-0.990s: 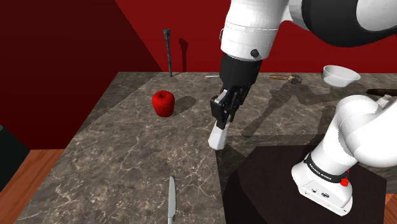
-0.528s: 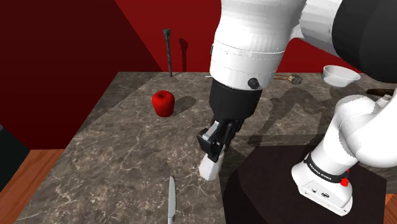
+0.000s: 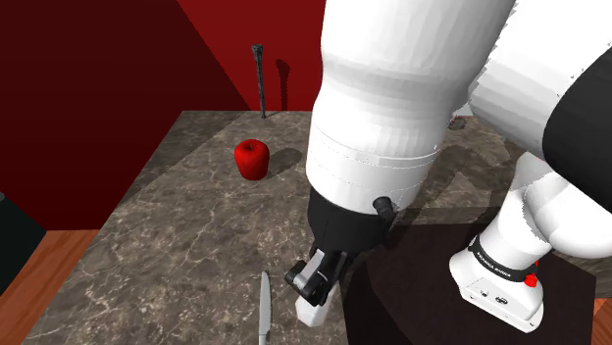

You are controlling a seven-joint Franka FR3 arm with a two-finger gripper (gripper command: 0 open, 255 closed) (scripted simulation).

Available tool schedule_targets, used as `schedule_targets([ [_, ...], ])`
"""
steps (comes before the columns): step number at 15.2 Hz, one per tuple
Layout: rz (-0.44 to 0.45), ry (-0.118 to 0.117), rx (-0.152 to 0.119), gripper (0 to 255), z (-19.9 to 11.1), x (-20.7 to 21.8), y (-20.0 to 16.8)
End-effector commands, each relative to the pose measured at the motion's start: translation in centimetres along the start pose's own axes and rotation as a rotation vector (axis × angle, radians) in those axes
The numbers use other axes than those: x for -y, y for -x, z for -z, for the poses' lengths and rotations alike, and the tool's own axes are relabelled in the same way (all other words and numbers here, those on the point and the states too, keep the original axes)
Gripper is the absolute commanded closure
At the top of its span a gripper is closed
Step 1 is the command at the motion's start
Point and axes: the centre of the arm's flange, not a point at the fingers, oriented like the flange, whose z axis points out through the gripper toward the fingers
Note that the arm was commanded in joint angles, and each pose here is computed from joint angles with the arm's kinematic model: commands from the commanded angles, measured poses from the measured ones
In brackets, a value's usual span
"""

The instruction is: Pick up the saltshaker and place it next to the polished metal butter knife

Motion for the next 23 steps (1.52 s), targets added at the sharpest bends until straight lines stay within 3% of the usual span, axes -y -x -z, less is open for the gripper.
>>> schedule_targets([
  [1,0.000,0.000,0.000,255,-1.1,0.0,0.0],
  [23,0.000,0.000,0.000,255,-12.7,-1.0,0.1],
])
